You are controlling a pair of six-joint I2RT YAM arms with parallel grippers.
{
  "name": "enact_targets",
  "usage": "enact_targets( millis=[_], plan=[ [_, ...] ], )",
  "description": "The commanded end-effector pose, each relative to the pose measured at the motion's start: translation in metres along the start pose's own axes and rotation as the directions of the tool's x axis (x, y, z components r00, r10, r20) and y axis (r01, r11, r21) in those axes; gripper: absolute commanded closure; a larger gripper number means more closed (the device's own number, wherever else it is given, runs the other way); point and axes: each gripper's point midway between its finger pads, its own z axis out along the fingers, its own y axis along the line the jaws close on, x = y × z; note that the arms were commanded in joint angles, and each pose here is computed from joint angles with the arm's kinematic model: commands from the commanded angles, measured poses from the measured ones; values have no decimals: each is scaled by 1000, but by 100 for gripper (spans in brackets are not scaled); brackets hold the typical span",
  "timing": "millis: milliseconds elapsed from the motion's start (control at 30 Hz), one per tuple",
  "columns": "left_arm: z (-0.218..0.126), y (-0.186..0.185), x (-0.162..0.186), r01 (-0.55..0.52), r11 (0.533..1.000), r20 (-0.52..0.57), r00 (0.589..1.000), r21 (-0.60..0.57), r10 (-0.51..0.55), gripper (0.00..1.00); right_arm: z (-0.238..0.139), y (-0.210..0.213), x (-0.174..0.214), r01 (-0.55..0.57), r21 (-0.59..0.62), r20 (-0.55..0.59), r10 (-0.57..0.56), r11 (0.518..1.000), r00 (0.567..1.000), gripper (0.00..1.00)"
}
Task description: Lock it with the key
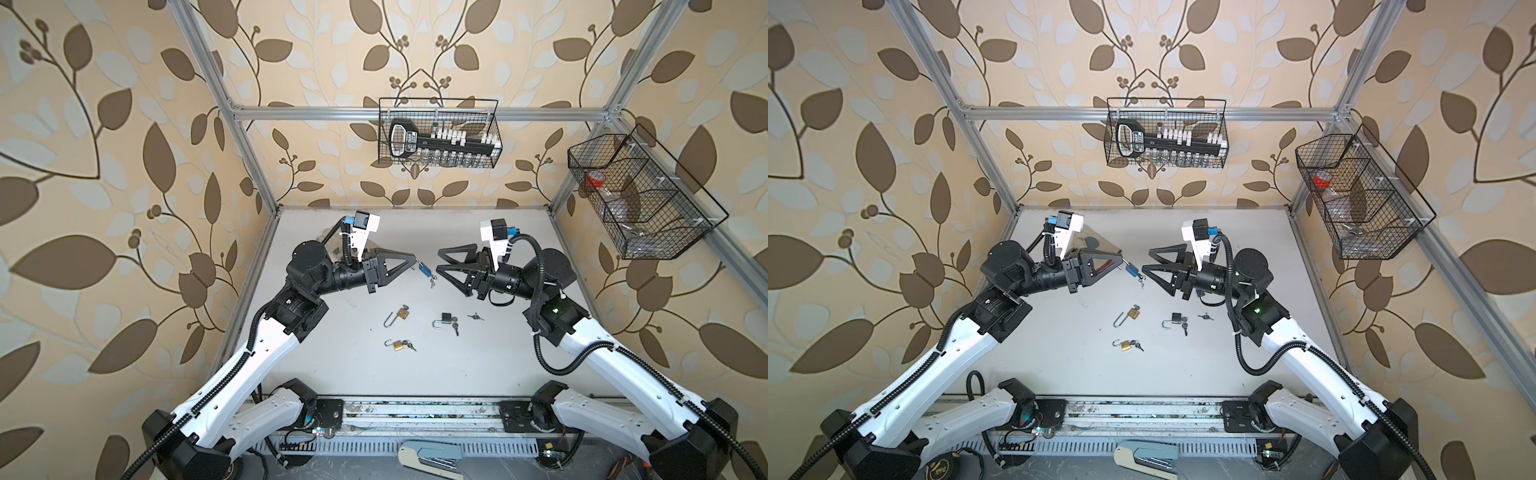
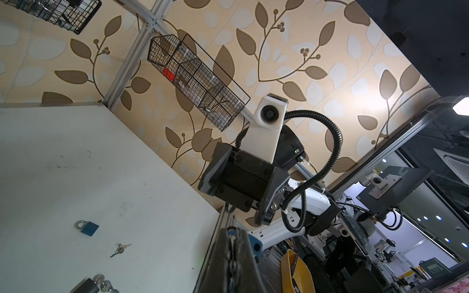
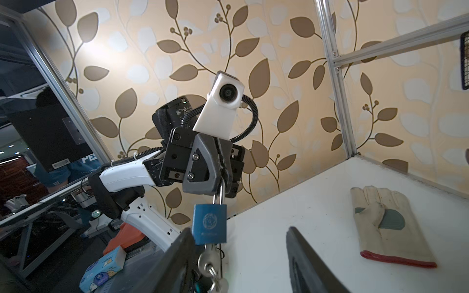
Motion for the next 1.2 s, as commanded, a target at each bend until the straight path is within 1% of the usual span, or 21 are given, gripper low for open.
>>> enact_targets(
  millis=[0, 133, 300, 400, 533, 667, 733, 867, 967, 1167],
  plan=[
    [-4, -27, -8, -71, 994, 31, 997, 81, 68, 100, 9, 15, -9, 12, -56, -9, -13, 998, 1000, 41],
    [-3, -29, -8, -72, 993, 25, 997, 89, 70, 100, 17, 14, 4, -5, -66, -52, 2, 998, 999, 42],
    [-3, -29, -8, -72, 993, 24, 997, 89, 70, 100, 20, 11, 8, -11, -52, -74, 7, 999, 997, 44],
    [-3, -28, -8, -73, 994, 29, 997, 80, 71, 100, 17, 14, 5, 20, -58, -59, -24, 998, 998, 45],
    [-5, -26, -10, -65, 996, 43, 997, 65, 63, 100, 10, 23, -3, 87, -64, 0, -87, 994, 996, 44],
    [-4, -25, -9, -60, 996, 44, 997, 64, 57, 100, 13, 28, -1, 119, -72, -1, -119, 990, 993, 46],
    [-4, -25, -9, -57, 996, 42, 998, 66, 54, 100, 16, 28, 1, 117, -82, -11, -118, 990, 993, 49],
    [-5, -26, -9, -60, 996, 44, 997, 67, 57, 100, 21, 29, 4, 108, -96, -28, -111, 990, 993, 59],
    [-5, -26, -9, -58, 996, 43, 998, 69, 55, 100, 23, 30, 4, 106, -99, -31, -109, 989, 994, 62],
    [-6, -28, -8, -59, 996, 42, 998, 71, 56, 100, 26, 29, 4, 102, -101, -35, -106, 990, 994, 72]
  ],
)
